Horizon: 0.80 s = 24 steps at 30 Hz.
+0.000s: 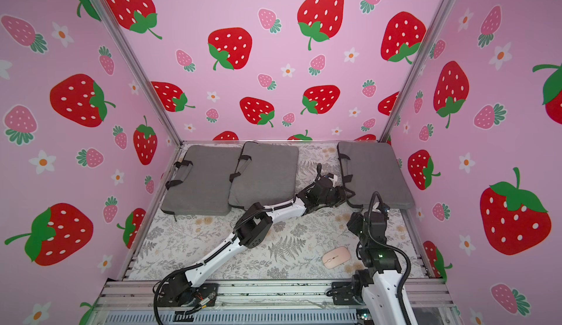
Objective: Put the mouse into the laptop bag
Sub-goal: Move the zippered laptop bag to the center of the board.
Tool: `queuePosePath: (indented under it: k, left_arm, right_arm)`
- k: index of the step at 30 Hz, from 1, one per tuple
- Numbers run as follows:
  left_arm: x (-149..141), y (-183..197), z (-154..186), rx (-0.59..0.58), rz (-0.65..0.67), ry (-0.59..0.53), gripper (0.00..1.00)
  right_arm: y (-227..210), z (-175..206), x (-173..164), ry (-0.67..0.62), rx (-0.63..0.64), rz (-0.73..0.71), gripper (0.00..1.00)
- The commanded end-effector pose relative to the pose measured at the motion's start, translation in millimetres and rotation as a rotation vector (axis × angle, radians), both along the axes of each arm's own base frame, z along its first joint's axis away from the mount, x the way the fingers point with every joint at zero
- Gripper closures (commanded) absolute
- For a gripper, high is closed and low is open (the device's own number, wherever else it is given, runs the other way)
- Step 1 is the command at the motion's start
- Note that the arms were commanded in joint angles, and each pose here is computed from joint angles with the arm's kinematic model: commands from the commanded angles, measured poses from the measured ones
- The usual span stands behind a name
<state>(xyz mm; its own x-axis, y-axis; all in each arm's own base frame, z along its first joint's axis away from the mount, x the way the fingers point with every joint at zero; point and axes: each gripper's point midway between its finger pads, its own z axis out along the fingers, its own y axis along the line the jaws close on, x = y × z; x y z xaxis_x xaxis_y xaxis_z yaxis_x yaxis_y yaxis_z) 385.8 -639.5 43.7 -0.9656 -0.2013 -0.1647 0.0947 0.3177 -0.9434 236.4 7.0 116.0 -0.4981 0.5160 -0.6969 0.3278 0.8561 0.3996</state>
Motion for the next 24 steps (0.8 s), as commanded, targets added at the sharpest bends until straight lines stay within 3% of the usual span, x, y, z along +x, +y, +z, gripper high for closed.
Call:
queuePosePath:
  k: [1, 3, 4, 12, 13, 18, 24]
  left_arm:
    - [-5, 1, -31, 0.031, -0.003, 0.076, 0.76]
    - [-2, 4, -30, 0.032, 0.004, 0.079, 0.98]
    - [1, 6, -28, 0.031, 0.010, 0.076, 1.00]
    - [20, 63, -6, 0.025, 0.066, 0.061, 1.00]
    - [21, 73, 13, 0.012, 0.076, 0.042, 1.00]
    - [6, 115, 19, 0.053, 0.080, 0.045, 1.00]
    - [-9, 142, 13, 0.050, 0.031, 0.097, 1.00]
  right_arm:
    - [-6, -9, -5, 0.032, -0.023, -0.023, 0.41]
    - [-6, -9, -5, 0.033, -0.026, -0.021, 0.41]
    - [-6, -9, -5, 0.034, -0.027, -0.016, 0.41]
    - [8, -9, 1, 0.028, 0.001, 0.057, 0.40]
    - [9, -9, 2, 0.027, 0.003, 0.066, 0.38]
    - [22, -10, 12, 0.005, 0.024, 0.135, 0.36]
    - [48, -22, 28, 0.029, 0.077, 0.270, 0.41]
